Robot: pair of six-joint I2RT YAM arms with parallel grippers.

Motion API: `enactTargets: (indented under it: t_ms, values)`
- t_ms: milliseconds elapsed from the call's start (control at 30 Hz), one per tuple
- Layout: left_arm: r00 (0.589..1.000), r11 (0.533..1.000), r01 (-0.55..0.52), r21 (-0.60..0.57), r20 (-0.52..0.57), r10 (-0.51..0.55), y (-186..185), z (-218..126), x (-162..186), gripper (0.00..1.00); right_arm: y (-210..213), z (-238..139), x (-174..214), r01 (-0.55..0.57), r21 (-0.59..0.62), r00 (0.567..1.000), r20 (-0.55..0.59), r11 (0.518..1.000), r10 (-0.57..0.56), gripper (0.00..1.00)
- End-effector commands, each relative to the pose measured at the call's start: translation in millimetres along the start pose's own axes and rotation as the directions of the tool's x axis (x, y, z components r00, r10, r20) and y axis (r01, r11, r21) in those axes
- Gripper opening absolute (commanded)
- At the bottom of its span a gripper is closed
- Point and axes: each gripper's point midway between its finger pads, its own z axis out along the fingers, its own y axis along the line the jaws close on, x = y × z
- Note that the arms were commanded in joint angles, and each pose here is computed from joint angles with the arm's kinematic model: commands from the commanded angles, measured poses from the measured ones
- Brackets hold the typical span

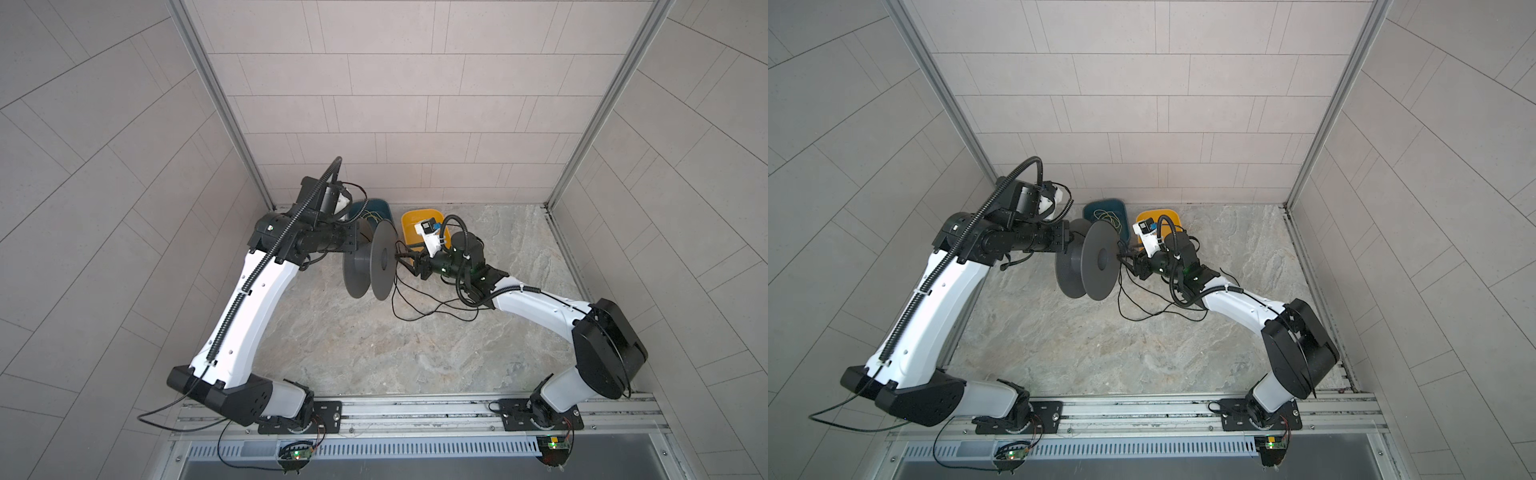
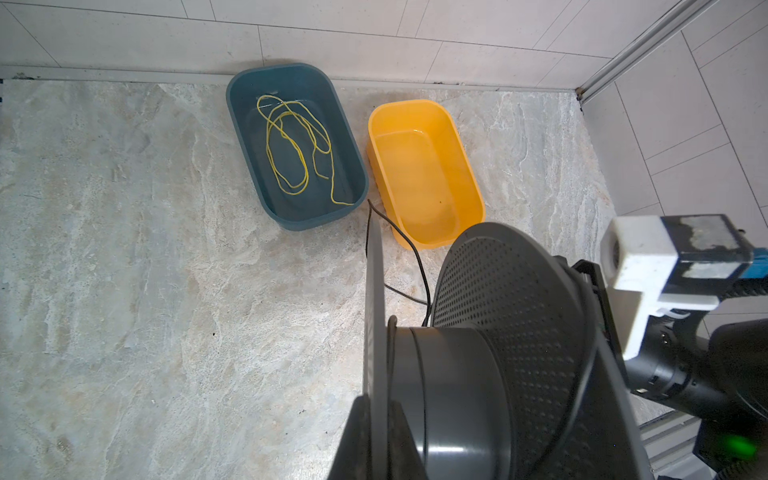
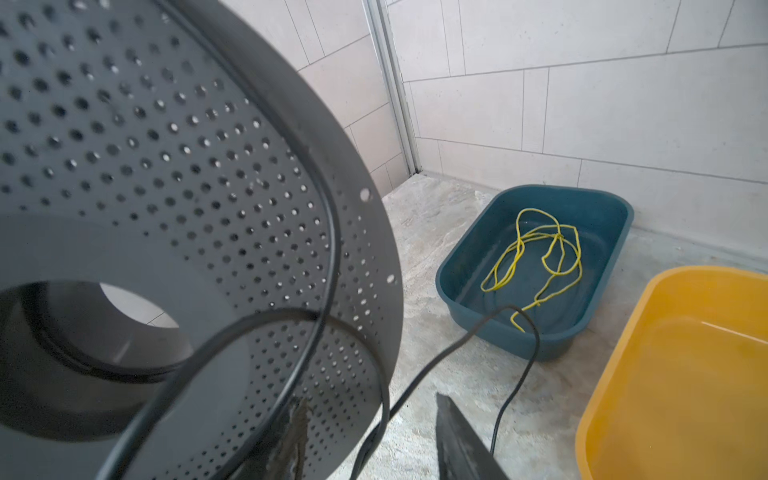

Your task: Wrap the cables

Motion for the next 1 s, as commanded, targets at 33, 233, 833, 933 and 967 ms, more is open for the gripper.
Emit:
enactTargets:
  t_ms: [33,233,833,933,967]
  values:
    - [0.997,0.999,0.015,0.04,0.069,-0.018,-7.4,-17.6,-14.1,0.0,5.7,5.5,-19.8,-0.01,-0.039,0.998,0.067,0.999,0.013,0.45]
    - [0.997,0.998,0.02,0.054,0.072,-0.024,-9.5,-21.3,-13.1,0.0,-10.5,12.2,-16.8,-0.052,0.031,0.997,0.066,0.998,0.05,0.35]
    - [0.995,0.994,0.043,0.098,0.081,-0.051,-15.8,-28.4,-10.1,0.0,-34.0,27.1,-15.7,-0.076,0.15,0.996,0.058,0.986,0.068,0.31]
    - [0.995,0.995,0.043,0.093,0.081,-0.051,-14.6,-28.3,-10.0,0.0,-33.0,29.9,-14.3,-0.077,0.143,0.996,0.055,0.987,0.07,0.31]
    - [0.995,0.995,0.045,0.089,0.081,-0.052,-13.9,-27.8,-10.2,0.0,-33.4,29.6,-14.3,-0.077,0.145,0.996,0.058,0.986,0.069,0.31]
